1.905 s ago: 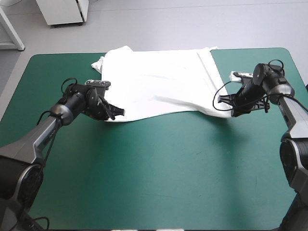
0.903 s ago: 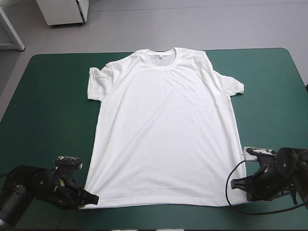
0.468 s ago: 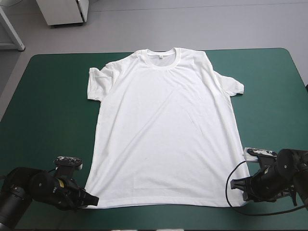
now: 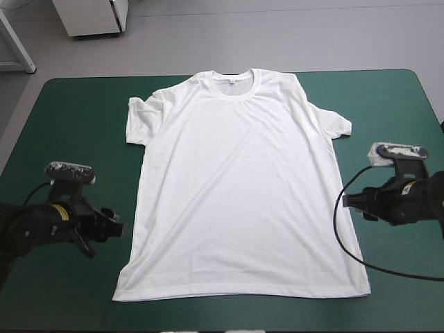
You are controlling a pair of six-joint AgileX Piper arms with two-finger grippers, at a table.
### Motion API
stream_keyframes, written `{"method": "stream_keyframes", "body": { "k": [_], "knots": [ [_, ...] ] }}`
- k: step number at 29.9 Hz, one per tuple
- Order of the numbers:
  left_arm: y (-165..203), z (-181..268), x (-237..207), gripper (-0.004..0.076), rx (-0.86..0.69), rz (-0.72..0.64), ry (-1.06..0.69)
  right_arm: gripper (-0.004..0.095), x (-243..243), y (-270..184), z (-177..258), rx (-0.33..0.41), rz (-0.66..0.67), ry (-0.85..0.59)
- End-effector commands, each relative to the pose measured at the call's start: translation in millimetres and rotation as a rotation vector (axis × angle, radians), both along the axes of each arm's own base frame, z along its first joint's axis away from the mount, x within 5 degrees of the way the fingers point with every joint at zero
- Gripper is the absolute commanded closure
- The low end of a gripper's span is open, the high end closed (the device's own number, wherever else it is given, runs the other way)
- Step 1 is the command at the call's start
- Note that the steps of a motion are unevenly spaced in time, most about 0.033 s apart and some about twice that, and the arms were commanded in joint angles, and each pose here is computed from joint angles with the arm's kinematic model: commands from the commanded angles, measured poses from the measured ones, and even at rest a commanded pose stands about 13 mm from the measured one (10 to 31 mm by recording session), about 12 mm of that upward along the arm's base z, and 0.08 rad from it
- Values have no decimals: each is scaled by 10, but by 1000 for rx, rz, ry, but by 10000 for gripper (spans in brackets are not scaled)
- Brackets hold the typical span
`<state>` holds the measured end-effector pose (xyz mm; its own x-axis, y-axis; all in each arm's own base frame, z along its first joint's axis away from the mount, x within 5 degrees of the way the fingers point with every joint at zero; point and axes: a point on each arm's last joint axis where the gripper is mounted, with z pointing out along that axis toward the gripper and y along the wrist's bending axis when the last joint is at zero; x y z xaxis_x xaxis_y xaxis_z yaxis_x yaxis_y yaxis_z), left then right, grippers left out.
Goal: Fold the cloth
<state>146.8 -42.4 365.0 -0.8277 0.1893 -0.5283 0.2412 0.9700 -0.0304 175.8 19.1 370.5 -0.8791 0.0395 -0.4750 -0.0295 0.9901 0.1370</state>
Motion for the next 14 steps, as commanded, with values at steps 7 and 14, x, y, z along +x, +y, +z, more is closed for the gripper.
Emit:
{"method": "stream_keyframes", "body": {
  "k": [7,14],
  "knots": [
    [-203,175,1108,283,100,18,-109,461,246,9,542,-2,1,-175],
    [-415,-139,1897,283,133,15,-10,461,310,13,505,-3,1,-155]
  ]
}}
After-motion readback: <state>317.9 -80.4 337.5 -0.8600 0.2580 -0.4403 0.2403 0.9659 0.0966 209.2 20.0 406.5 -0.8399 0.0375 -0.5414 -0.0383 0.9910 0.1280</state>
